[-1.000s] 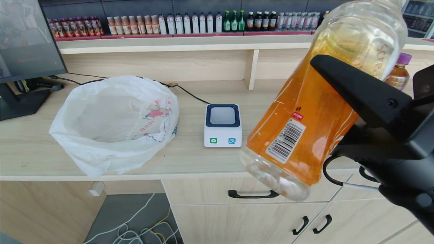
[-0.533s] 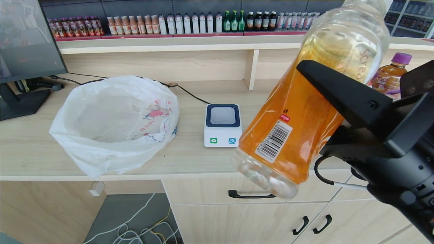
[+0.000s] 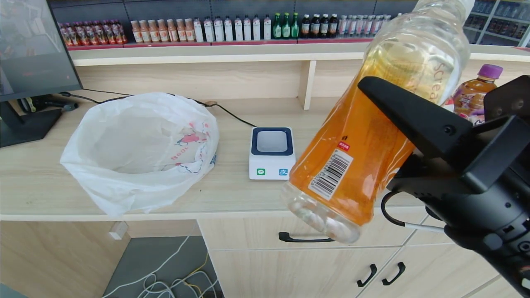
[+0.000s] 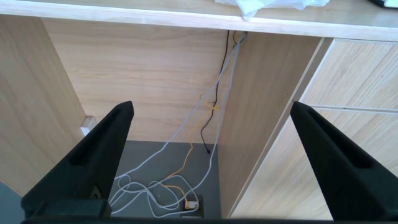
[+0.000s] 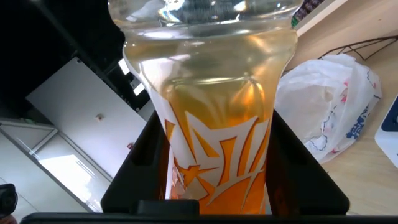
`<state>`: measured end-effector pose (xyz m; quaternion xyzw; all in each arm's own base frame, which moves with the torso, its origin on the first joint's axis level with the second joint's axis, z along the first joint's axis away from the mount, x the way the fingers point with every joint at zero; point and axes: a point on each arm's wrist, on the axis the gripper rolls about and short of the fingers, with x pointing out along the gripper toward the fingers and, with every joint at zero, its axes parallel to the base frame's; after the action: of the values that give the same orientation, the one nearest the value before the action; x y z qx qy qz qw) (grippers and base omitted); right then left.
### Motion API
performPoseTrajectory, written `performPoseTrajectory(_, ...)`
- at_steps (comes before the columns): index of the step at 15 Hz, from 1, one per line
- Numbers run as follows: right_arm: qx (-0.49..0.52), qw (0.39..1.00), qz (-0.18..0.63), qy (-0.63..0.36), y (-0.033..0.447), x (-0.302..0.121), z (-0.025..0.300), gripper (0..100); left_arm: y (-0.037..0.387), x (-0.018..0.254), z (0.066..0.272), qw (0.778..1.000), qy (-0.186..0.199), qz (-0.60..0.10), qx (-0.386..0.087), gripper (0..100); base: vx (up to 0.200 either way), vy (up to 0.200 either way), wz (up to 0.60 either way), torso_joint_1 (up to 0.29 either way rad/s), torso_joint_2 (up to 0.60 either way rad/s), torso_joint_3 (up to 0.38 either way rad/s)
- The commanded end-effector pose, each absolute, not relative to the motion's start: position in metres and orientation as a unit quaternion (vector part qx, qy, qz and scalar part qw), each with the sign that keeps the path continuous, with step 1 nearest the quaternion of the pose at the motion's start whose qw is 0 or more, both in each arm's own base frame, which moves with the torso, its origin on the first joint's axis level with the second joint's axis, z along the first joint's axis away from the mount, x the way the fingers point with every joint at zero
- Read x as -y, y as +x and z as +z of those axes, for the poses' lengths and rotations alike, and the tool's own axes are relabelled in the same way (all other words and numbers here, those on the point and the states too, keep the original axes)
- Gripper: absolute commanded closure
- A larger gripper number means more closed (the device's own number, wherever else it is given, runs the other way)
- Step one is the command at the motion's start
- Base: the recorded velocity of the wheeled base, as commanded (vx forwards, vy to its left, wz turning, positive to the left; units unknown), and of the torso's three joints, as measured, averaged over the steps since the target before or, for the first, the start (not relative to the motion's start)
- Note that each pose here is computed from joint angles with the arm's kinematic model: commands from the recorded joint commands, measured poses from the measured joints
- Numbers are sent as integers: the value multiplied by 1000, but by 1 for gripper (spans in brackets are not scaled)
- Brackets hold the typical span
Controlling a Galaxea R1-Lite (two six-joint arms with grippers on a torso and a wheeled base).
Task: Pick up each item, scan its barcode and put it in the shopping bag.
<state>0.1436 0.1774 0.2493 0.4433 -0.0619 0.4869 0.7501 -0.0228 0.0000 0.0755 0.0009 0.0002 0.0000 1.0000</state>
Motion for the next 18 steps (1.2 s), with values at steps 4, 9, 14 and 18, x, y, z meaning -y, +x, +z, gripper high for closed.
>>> performPoseTrajectory(4,60,759,484,432,143,-177,245,100,-23,0,75,1000,1,0,0,0,0,0,0,0,0,0)
performPoseTrajectory(9,67,800,470,368,142,-173,229,100,-23,0,75,1000,1,0,0,0,0,0,0,0,0,0)
performPoseTrajectory(14,107,878,413,216,151,-157,207,100,-23,0,75,1000,1,0,0,0,0,0,0,0,0,0)
performPoseTrajectory(18,168,925,324,109,169,-128,210,100,-23,0,75,1000,1,0,0,0,0,0,0,0,0,0)
